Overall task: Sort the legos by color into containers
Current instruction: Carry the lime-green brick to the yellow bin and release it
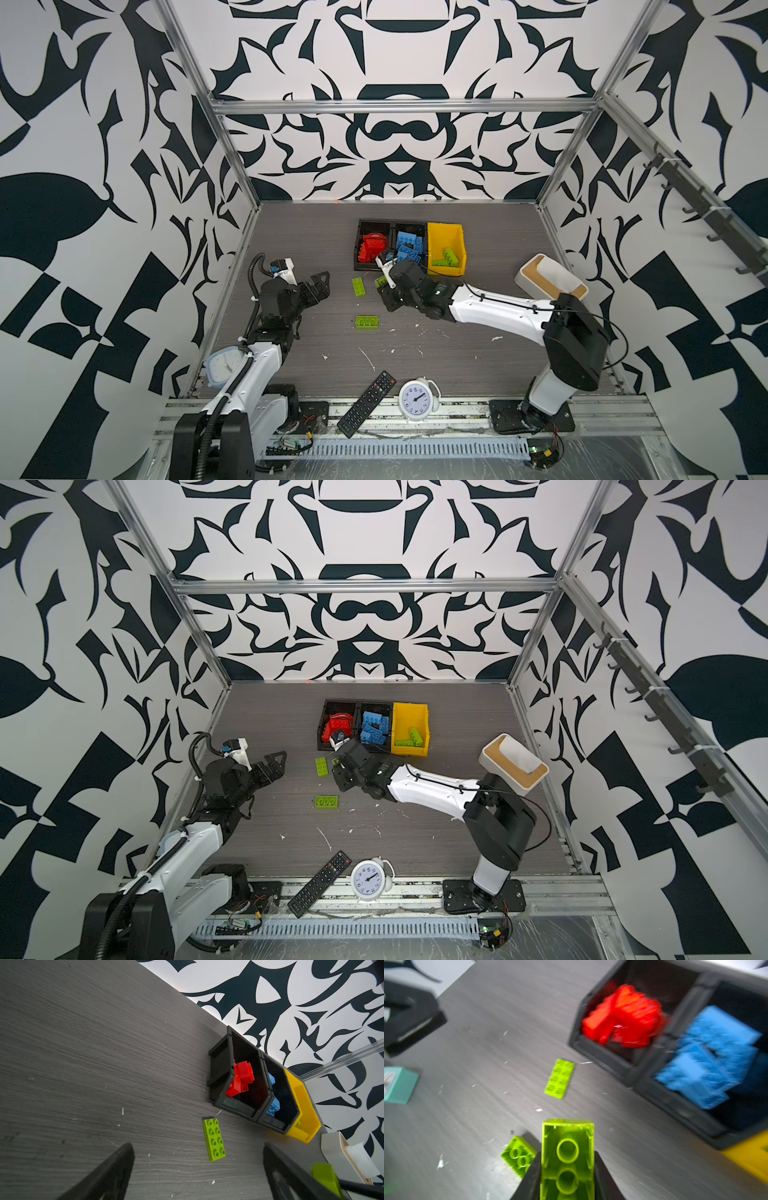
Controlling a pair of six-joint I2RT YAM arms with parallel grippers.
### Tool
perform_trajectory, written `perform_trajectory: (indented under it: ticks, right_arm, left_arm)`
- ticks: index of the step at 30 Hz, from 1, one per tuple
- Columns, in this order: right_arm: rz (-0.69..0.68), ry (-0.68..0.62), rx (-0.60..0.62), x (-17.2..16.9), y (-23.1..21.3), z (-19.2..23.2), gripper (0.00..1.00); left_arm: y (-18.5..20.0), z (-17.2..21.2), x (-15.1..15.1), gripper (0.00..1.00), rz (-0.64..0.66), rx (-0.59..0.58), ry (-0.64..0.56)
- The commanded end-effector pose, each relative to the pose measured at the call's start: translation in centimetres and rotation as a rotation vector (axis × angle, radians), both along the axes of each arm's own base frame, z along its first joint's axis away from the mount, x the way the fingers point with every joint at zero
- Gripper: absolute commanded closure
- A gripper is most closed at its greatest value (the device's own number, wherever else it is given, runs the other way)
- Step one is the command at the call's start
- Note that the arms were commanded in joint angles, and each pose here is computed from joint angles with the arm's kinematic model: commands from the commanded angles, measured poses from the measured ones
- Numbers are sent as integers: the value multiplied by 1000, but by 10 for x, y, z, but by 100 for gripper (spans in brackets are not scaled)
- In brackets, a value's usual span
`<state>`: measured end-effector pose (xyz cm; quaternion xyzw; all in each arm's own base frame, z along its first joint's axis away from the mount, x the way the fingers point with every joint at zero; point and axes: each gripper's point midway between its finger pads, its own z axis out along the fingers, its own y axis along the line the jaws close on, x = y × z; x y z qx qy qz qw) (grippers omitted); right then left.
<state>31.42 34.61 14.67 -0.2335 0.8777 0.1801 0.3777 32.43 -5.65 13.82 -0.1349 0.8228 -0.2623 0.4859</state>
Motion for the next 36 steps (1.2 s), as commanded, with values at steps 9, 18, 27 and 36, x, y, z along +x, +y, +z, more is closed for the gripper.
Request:
perform_trajectory:
  ticks: [9,18,27,36]
  right_arm:
    - [-262,-39,46,70,-124,4,70]
    - [-332,-29,82,108,-157,-10,70]
    - [-361,-16,72,141,-163,-21,60]
    - [-335,4,36,139,-163,-23,27]
  left_arm:
    - [-25,7,9,1,-97,1,1]
    - [-48,5,12,1,-195,-11,16]
    - [-48,16,8,1,-199,-5,-14]
    - [-46,13,8,1,-192,11,-5]
